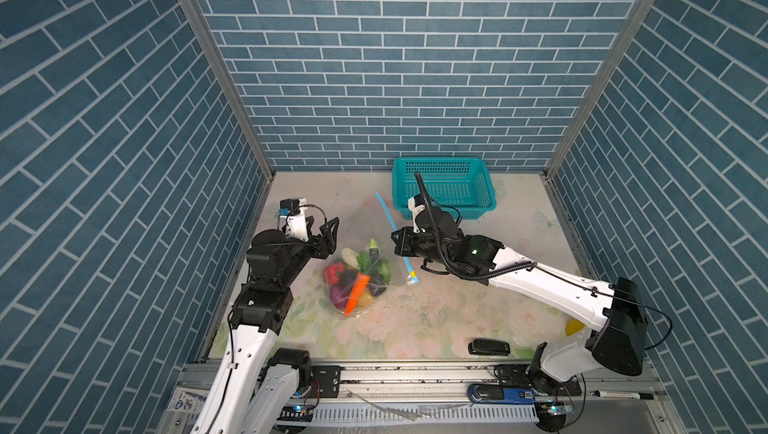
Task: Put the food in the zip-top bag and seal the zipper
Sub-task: 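Lower the sealed bag onto the table with the right gripper while the left gripper follows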
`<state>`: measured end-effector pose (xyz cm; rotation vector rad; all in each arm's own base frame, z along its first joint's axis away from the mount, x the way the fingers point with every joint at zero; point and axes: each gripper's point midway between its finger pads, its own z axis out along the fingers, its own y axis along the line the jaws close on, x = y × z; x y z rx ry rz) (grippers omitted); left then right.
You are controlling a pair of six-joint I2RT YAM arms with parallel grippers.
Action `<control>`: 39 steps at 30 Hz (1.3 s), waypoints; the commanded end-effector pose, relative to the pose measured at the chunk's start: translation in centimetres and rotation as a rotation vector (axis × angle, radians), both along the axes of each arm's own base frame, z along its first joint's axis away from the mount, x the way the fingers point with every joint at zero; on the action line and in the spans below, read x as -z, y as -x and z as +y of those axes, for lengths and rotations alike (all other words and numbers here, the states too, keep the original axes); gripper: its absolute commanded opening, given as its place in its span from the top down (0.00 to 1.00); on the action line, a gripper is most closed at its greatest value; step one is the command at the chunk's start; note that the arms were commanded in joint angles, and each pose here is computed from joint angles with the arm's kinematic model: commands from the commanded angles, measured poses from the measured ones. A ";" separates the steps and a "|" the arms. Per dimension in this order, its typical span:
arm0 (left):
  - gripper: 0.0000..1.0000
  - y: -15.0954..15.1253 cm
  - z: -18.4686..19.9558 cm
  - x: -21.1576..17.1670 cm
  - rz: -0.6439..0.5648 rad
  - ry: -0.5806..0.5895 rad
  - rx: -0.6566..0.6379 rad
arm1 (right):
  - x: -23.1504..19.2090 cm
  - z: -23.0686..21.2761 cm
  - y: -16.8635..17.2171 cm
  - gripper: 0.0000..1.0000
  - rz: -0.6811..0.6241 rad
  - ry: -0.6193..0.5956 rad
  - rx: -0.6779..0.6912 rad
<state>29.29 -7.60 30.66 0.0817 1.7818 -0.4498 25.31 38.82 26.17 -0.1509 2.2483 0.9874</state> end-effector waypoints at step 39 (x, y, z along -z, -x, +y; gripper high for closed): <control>0.25 -0.3 -0.3 9.0 0.309 0.109 -0.037 | 12.9 -13.9 -2.9 1.00 0.162 0.085 0.299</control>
